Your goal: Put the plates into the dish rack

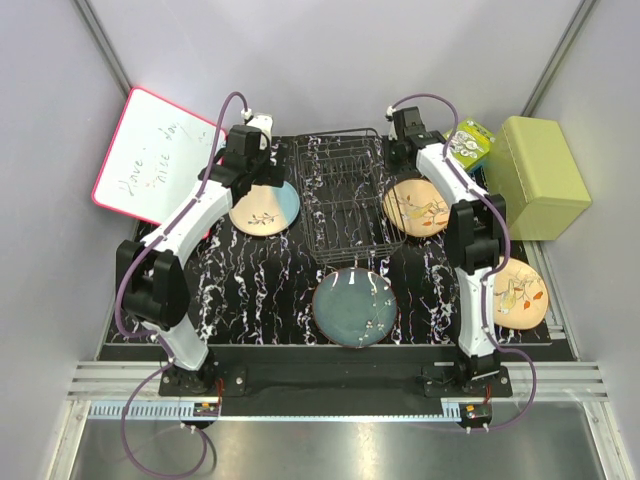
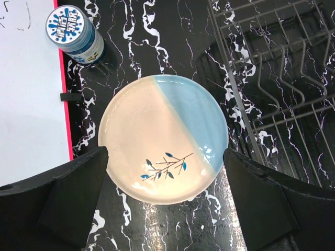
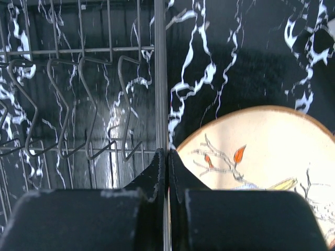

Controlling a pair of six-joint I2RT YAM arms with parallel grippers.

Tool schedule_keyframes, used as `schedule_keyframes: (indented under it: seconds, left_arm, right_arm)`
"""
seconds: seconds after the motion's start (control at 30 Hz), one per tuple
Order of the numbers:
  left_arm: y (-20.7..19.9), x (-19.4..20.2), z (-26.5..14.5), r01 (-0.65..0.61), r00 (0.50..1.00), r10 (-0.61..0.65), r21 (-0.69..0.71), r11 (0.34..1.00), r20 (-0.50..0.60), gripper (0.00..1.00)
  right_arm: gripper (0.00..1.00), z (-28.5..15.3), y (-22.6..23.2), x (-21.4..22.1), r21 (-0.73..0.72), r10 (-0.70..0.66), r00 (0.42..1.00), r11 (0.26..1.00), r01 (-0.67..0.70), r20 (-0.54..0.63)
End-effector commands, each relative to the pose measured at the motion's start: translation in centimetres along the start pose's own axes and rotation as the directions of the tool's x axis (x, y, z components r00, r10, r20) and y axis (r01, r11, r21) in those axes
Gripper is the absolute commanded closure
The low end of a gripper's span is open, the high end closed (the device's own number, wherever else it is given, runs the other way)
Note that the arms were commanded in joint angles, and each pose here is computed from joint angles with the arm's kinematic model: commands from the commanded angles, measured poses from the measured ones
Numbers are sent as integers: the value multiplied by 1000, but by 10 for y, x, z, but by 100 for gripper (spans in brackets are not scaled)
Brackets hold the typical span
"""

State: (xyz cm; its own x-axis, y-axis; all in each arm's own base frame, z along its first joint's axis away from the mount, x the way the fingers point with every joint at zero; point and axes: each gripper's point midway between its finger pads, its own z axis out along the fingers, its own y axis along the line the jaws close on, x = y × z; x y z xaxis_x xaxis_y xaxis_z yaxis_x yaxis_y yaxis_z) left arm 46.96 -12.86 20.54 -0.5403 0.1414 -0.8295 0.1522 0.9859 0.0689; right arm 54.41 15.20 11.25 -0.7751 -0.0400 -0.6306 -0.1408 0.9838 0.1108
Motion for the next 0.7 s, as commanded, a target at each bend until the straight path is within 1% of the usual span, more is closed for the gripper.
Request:
schedule_keyframes:
  seconds: [0.0, 0.2, 0.57, 0.67]
  left_arm:
    - [3, -26, -10, 1, 998, -1, -3, 1000, 69, 1]
    - [4, -28, -14, -10, 997, 10, -2, 1000, 75, 1]
    - [6, -24, -17, -13, 998, 14, -8, 1000, 64, 1]
    - [6, -25, -17, -17, 998, 18, -10, 1000, 66, 1]
  right_arm:
    - [100, 7, 4, -39, 18, 56, 992, 998, -59, 115]
    - [100, 20, -8, -52, 43, 185, 970, 980, -194, 160]
    - [100, 42, -7, -92, 25, 158, 952, 985, -170, 263]
    - [100, 49, -11, -97, 24, 162, 949, 984, -175, 269]
